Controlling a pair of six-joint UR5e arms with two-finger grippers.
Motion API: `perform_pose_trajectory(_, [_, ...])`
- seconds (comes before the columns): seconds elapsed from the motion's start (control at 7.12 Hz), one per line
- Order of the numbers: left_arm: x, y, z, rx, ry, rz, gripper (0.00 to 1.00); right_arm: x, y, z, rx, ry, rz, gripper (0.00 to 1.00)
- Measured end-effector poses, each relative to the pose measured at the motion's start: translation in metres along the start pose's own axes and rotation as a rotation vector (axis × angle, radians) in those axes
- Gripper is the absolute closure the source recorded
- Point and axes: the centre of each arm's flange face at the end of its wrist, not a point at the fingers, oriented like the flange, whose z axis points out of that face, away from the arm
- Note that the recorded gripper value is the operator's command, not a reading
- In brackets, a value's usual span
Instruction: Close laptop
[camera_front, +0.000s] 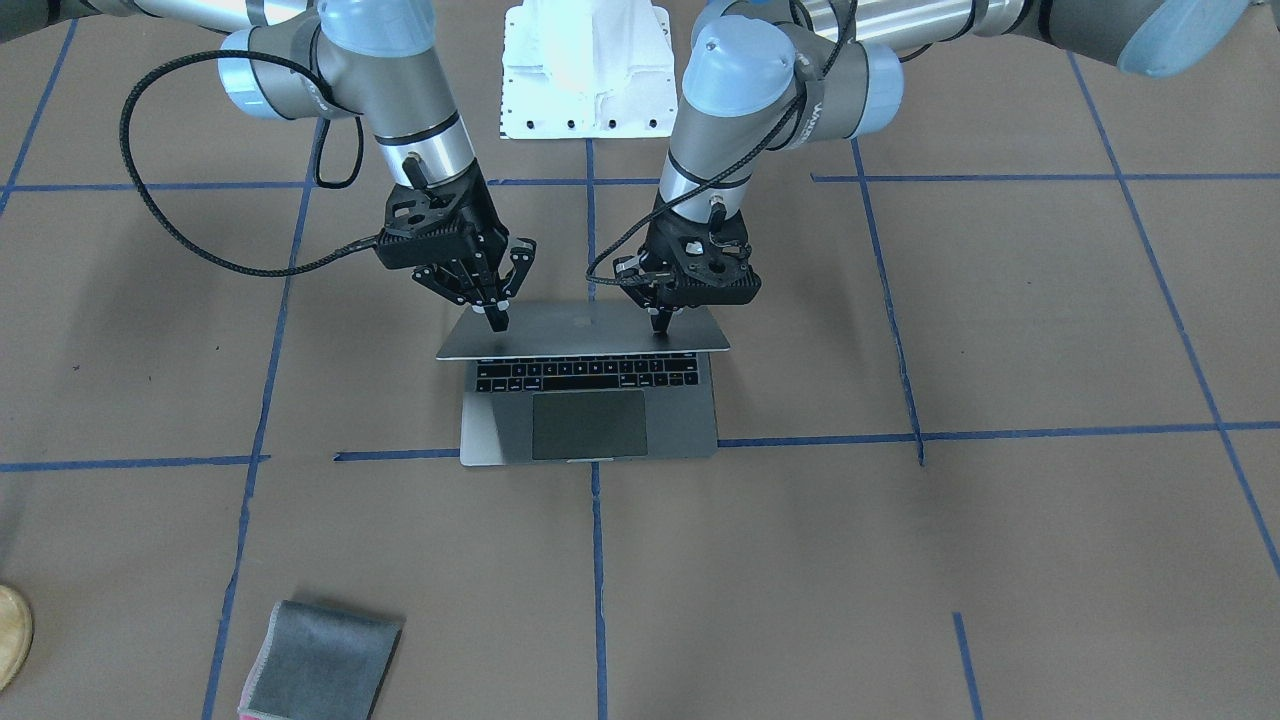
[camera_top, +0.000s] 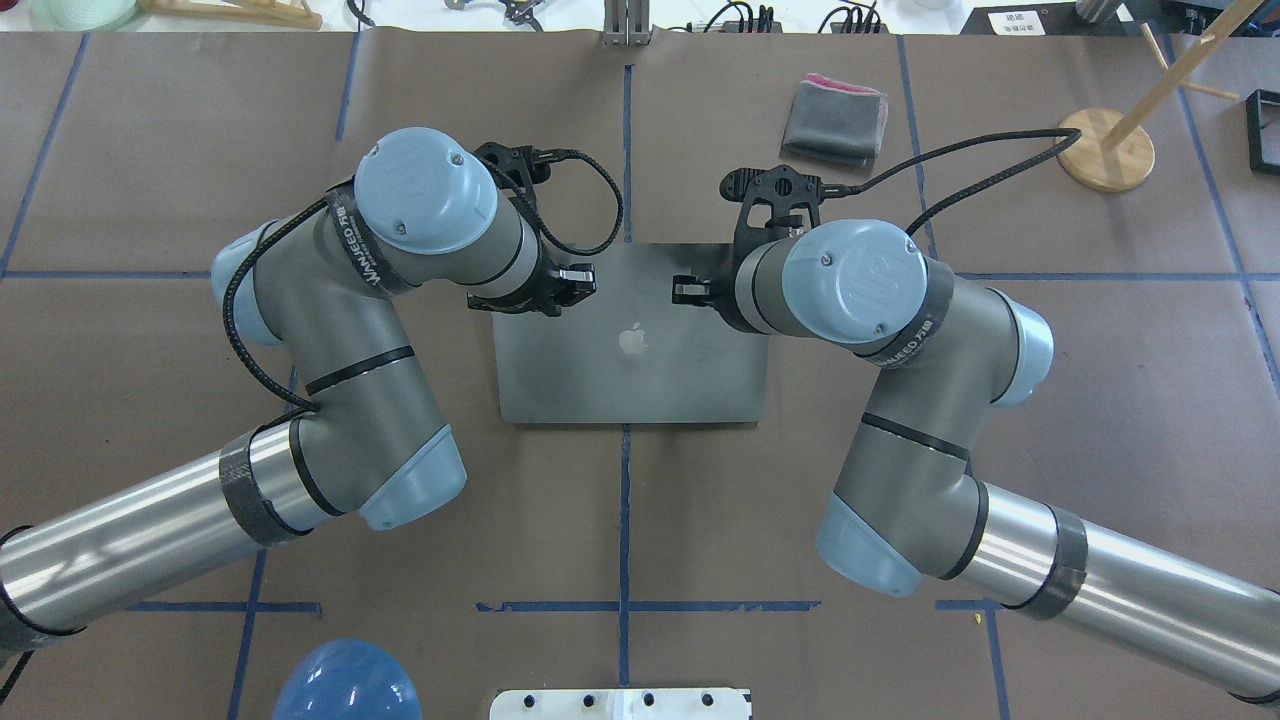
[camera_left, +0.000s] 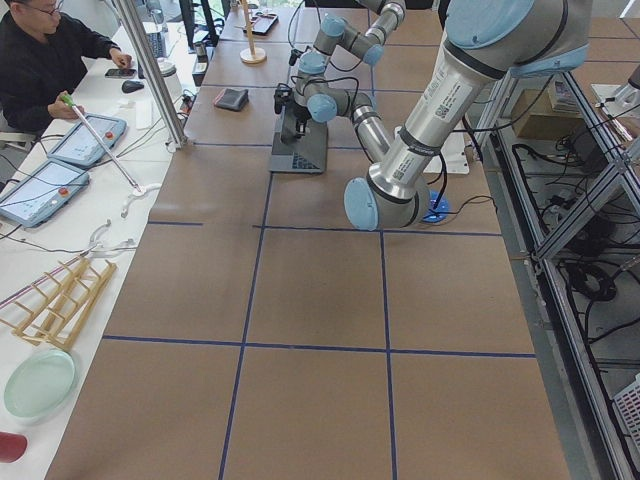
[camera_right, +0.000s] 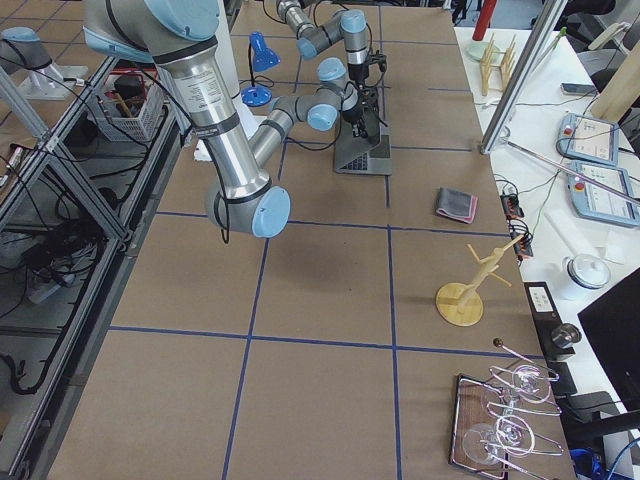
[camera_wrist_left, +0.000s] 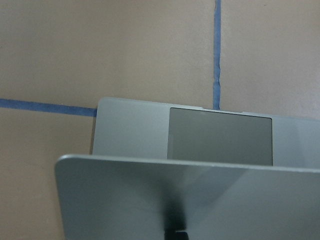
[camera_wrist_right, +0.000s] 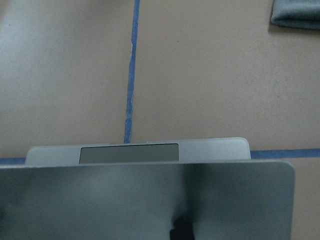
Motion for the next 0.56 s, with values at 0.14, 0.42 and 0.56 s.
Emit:
perform_pose_trajectory(0.14, [-0.002, -0.003, 0.005, 0.003, 0.002, 0.001, 1.0, 0.001, -0.009, 0.017, -0.007, 0.009, 0.007, 1.0])
perform_pose_trajectory(0.42, [-0.003, -0.007, 0.015, 0.003, -0.002, 0.001, 1.0, 0.013, -0.023, 0.043, -0.021, -0.013, 0.022, 1.0])
perform_pose_trajectory(0.56, [-0.003, -0.012, 0.028, 0.004, -0.001, 0.001, 1.0, 0.017, -0.03, 0.044, -0.033, -0.025, 0.029, 1.0])
